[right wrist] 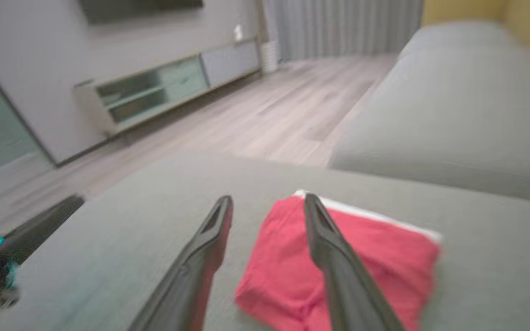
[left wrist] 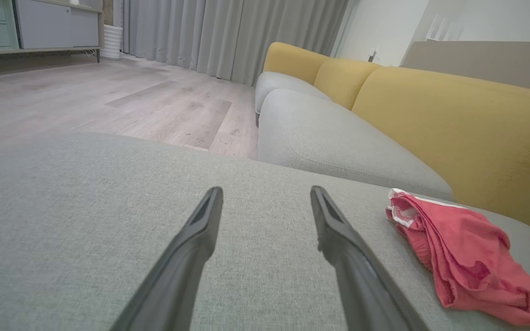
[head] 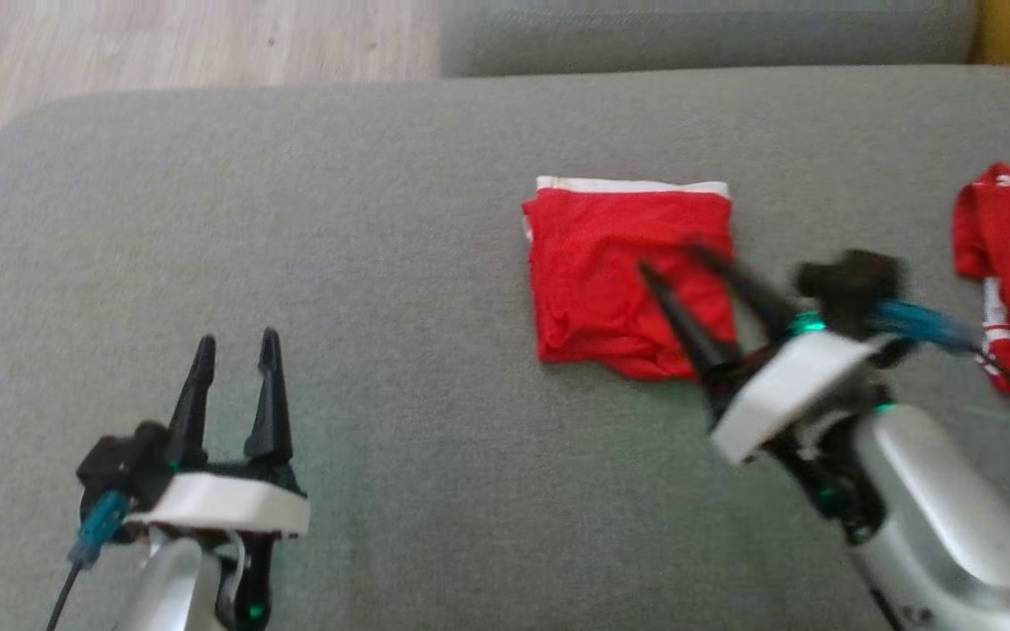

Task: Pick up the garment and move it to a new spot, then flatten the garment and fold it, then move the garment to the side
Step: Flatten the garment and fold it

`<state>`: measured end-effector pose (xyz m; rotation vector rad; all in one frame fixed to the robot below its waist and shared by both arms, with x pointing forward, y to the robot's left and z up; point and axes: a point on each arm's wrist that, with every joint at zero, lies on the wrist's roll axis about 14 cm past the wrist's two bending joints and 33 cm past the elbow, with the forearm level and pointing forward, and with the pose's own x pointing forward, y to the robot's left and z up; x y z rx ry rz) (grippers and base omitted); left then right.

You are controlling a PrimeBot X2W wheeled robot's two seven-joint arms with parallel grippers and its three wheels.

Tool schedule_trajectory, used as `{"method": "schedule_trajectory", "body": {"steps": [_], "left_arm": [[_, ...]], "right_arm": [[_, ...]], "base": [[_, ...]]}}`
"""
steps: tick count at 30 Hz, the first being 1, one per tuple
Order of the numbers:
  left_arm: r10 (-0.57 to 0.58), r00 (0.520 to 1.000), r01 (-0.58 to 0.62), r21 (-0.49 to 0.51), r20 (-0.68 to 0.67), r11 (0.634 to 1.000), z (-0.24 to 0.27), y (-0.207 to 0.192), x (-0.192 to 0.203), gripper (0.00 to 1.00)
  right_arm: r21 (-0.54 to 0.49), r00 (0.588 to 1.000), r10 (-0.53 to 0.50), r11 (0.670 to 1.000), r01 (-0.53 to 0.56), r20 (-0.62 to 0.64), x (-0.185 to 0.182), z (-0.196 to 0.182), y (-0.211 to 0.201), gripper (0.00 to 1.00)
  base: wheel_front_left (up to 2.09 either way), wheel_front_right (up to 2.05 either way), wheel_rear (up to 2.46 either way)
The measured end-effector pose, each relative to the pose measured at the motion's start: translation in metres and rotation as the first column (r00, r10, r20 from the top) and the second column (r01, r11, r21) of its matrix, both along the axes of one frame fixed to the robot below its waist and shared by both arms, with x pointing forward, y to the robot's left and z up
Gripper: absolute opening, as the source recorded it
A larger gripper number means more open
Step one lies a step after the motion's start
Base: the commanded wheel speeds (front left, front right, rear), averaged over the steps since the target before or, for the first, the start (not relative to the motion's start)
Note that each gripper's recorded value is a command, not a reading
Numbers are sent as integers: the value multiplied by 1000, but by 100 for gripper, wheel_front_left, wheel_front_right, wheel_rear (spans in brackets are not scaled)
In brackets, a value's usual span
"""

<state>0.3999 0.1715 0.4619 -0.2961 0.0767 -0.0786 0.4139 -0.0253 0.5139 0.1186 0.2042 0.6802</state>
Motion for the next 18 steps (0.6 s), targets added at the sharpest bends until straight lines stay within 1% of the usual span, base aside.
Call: {"method": "schedule_trajectory", "body": {"steps": [2, 3, 5, 7, 10, 14, 18], "left_arm": [[1, 1000, -1, -2, -4, 1000, -1, 0, -4, 100], [7, 1000, -7, 1, -6, 1000, -2, 1, -6, 100], [5, 1000, -5, 5, -5, 1000, -1, 0, -8, 100], [1, 1000, -1, 10, 0, 1000, 1, -2, -10, 100], [-2, 1000, 2, 18, 4, 1000, 2, -4, -12, 100], [-2, 1000, 2, 27, -3, 1000, 1, -4, -17, 100], [-9, 1000, 10, 36, -9, 999, -1, -4, -18, 100]], "right_arm": [[32, 992, -118, 993, 117, 49, 5, 9, -31, 100], [33, 984, -172, 985, 171, 54, 5, 9, -47, 100], [36, 963, -264, 964, 262, 59, 1, 6, -74, 100], [25, 943, -329, 944, 328, 56, -5, 2, -94, 100], [7, 914, -401, 916, 402, 61, -13, -3, -118, 100], [1, 880, -471, 881, 472, 62, -20, -7, -142, 100], [3, 860, -509, 861, 509, 25, -32, -20, -152, 100]], "base": [[0, 0, 0], [0, 0, 0], [0, 0, 0], [0, 0, 0], [0, 0, 0], [0, 0, 0], [0, 0, 0]]}}
